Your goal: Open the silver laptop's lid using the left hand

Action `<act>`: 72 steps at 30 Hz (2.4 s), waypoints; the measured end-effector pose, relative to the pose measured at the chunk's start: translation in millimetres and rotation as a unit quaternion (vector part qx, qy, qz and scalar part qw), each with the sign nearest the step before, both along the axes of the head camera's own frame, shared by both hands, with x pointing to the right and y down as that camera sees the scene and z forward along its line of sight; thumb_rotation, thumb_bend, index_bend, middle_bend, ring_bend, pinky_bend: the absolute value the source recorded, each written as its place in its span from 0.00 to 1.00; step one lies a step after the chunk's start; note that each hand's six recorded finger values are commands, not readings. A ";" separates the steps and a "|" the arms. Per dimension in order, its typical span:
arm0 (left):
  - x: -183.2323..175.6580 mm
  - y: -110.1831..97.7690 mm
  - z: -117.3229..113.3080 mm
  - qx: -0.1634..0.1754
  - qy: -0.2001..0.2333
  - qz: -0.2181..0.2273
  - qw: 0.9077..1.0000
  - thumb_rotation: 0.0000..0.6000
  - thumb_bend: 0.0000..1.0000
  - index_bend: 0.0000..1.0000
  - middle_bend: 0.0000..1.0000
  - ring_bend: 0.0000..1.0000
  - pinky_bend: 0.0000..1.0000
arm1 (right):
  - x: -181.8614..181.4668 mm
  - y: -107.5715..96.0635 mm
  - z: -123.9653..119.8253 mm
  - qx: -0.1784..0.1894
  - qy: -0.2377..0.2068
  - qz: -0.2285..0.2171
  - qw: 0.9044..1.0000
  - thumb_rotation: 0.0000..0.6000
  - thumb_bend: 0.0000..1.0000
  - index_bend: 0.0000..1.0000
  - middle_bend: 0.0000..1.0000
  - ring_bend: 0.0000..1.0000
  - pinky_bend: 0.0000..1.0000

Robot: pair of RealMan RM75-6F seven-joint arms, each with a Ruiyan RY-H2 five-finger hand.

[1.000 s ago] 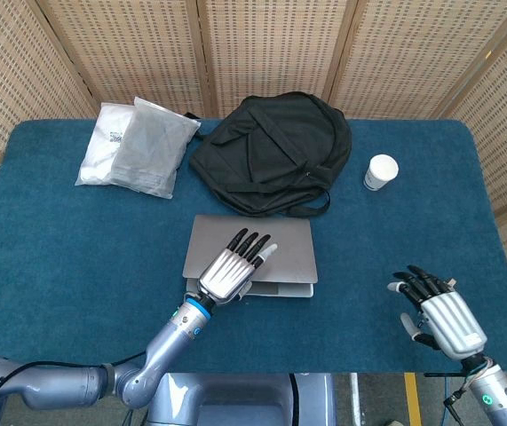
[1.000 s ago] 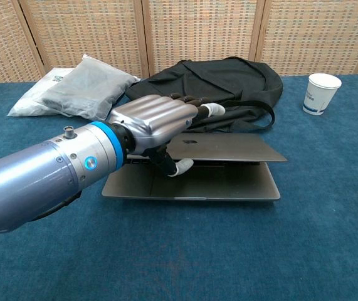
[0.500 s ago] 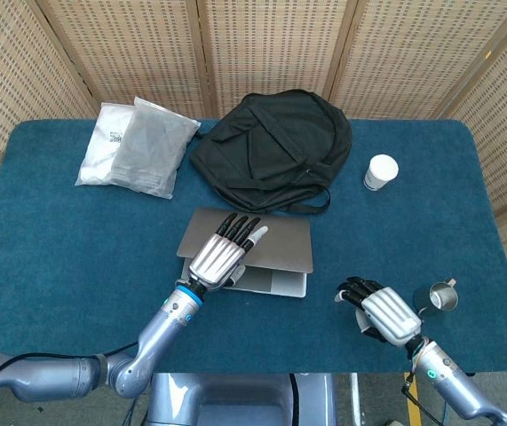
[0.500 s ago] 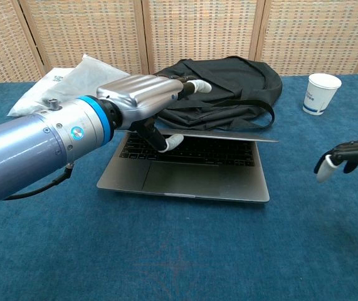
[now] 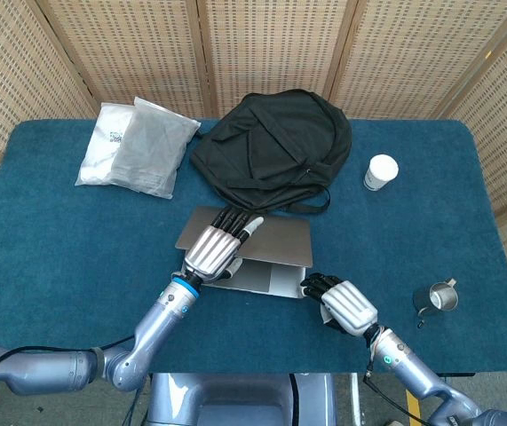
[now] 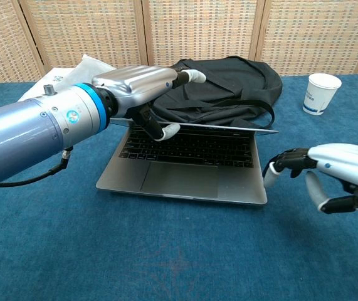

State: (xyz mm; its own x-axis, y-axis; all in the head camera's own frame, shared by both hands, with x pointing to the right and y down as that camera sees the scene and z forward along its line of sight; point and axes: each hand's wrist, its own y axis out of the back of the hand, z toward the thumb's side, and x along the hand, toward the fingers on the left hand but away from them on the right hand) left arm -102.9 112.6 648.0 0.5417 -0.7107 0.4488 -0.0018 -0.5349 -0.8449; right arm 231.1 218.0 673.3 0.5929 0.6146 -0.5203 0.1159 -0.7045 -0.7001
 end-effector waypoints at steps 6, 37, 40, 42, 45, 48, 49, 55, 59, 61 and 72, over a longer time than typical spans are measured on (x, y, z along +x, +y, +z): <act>-4.1 -2.5 2.5 -0.013 0.007 -0.007 1.000 1.00 0.47 0.00 0.00 0.00 0.00 | -16.3 4.9 15.0 -0.005 0.017 -0.017 1.000 1.00 1.00 0.30 0.21 0.15 0.26; -24.4 -44.3 8.1 0.036 -0.053 -0.017 0.998 1.00 0.47 0.00 0.00 0.00 0.00 | -28.6 20.0 36.0 -0.011 0.074 -0.066 0.995 1.00 1.00 0.30 0.19 0.14 0.26; -25.1 -53.2 9.1 0.043 -0.061 -0.023 0.997 1.00 0.47 0.00 0.00 0.00 0.00 | -29.3 19.5 35.9 -0.011 0.073 -0.067 0.995 1.00 1.00 0.30 0.19 0.14 0.26; -25.2 -58.1 9.4 0.044 -0.063 -0.028 0.997 1.00 0.47 0.00 0.00 0.00 0.00 | -29.8 19.3 36.0 -0.011 0.072 -0.067 0.995 1.00 1.00 0.30 0.19 0.14 0.26; -25.6 -68.1 9.2 0.050 -0.066 -0.036 0.996 1.00 0.47 0.00 0.00 0.00 0.00 | -29.7 20.0 36.4 -0.012 0.073 -0.070 0.995 1.00 1.00 0.30 0.19 0.14 0.26; -26.5 -82.0 8.4 0.054 -0.069 -0.049 0.995 1.00 0.47 0.00 0.00 0.00 0.00 | -29.1 21.7 36.7 -0.012 0.074 -0.075 0.994 1.00 1.00 0.30 0.19 0.14 0.26; -26.9 -87.3 7.9 0.055 -0.069 -0.055 0.995 1.00 0.47 0.00 0.00 0.00 0.00 | -28.7 22.2 36.9 -0.012 0.075 -0.077 0.994 1.00 1.00 0.30 0.19 0.14 0.26; -25.4 -108.4 4.3 0.046 -0.056 -0.083 0.994 1.00 0.47 0.00 0.00 0.00 0.00 | -28.4 22.0 35.2 -0.010 0.073 -0.085 0.994 1.00 1.00 0.30 0.19 0.14 0.26; -25.8 -119.0 3.6 0.051 -0.058 -0.089 0.993 1.00 0.47 0.00 0.00 0.00 0.00 | -28.8 21.3 32.7 -0.010 0.067 -0.086 0.994 1.00 1.00 0.30 0.19 0.14 0.26; -27.1 -126.2 2.9 0.056 -0.062 -0.093 0.992 1.00 0.47 0.00 0.00 0.00 0.00 | -28.9 20.3 30.4 -0.008 0.064 -0.089 0.994 1.00 1.00 0.30 0.19 0.14 0.26; -42.6 -168.4 -0.2 0.061 -0.070 -0.143 0.985 1.00 0.47 0.00 0.00 0.00 0.00 | -26.2 14.0 27.1 -0.007 0.065 -0.092 0.994 1.00 1.00 0.30 0.19 0.14 0.26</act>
State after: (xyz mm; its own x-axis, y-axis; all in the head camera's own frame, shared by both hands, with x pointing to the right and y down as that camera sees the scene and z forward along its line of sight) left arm -145.5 -55.8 647.8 0.2510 -0.8788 0.4059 -0.0164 -0.4231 -0.9059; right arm 204.9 232.0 700.4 0.6226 0.4940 -0.6069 -0.1065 -0.7149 -0.6911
